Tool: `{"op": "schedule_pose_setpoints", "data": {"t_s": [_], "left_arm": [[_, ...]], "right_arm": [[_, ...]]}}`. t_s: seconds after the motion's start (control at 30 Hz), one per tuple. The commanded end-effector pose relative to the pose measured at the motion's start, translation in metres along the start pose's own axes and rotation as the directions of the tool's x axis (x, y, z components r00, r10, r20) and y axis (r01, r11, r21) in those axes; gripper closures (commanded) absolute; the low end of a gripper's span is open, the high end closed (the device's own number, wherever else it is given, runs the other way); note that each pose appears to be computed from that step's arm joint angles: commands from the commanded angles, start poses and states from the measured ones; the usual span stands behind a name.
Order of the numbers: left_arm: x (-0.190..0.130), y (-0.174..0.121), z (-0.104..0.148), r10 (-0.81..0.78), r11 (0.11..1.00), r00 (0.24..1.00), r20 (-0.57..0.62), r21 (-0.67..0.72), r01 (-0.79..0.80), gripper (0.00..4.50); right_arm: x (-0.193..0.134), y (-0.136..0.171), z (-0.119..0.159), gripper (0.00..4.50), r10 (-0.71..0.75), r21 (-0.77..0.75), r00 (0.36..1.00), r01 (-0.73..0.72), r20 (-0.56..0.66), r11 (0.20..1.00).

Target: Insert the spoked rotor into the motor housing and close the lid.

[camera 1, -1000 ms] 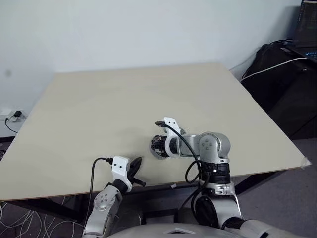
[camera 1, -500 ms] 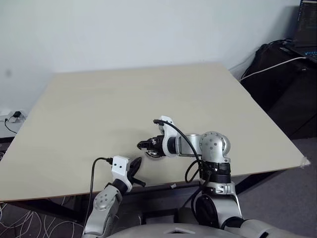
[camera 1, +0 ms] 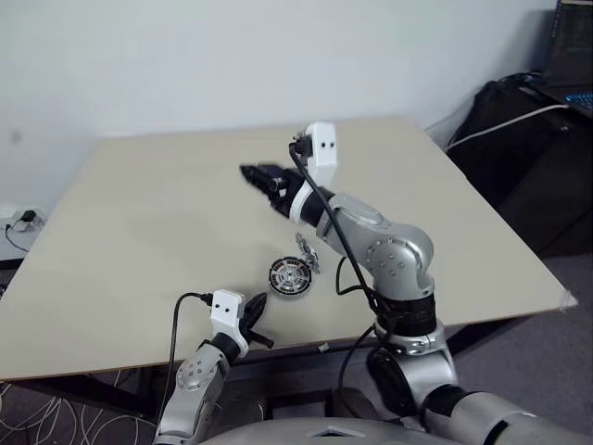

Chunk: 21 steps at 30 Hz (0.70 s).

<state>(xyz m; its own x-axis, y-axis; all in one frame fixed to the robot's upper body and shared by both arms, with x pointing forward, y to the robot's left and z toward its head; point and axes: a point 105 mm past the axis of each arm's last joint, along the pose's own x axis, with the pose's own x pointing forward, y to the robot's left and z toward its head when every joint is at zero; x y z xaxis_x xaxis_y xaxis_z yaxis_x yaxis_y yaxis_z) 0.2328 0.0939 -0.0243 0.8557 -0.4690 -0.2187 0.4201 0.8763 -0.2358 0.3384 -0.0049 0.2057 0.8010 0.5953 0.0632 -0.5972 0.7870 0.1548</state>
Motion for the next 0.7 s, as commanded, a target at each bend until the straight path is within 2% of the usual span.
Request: {"op": "schedule_pose_setpoints", "data": {"t_s": [0.03, 0.1, 0.13, 0.27, 0.53, 0.7], "left_arm": [[0.001, 0.002, 0.009, 0.001, 1.0, 0.999, 0.039, 0.003, -0.001, 4.5], [0.001, 0.002, 0.009, 0.0, 1.0, 0.999, 0.04, 0.007, 0.0, 4.5], [0.001, 0.002, 0.009, -0.001, 1.0, 0.999, 0.041, 0.009, 0.001, 4.5], [0.001, 0.002, 0.01, -0.002, 1.0, 0.999, 0.042, 0.01, 0.002, 4.5], [0.002, 0.002, 0.011, -0.012, 1.0, 0.999, 0.041, 0.012, 0.012, 4.5], [0.002, 0.002, 0.012, -0.01, 1.0, 0.999, 0.043, 0.016, 0.009, 4.5]], "right_arm": [[-0.016, -0.048, -0.012, 3.73, -0.216, -0.32, 0.975, 0.219, 0.046, 0.922], [-0.026, -0.067, -0.029, 4.39, -0.27, -0.399, 0.963, 0.244, -0.009, 0.884], [-0.032, -0.076, -0.039, 4.45, -0.286, -0.45, 0.957, 0.238, -0.04, 0.86], [-0.047, -0.097, -0.061, 4.45, -0.307, -0.537, 0.943, 0.196, -0.124, 0.82], [-0.055, -0.091, -0.106, 4.45, -0.12, -0.481, 0.952, -0.033, -0.283, 0.876], [-0.049, -0.095, -0.123, 4.45, -0.111, -0.449, 0.942, -0.046, -0.317, 0.893]]}}
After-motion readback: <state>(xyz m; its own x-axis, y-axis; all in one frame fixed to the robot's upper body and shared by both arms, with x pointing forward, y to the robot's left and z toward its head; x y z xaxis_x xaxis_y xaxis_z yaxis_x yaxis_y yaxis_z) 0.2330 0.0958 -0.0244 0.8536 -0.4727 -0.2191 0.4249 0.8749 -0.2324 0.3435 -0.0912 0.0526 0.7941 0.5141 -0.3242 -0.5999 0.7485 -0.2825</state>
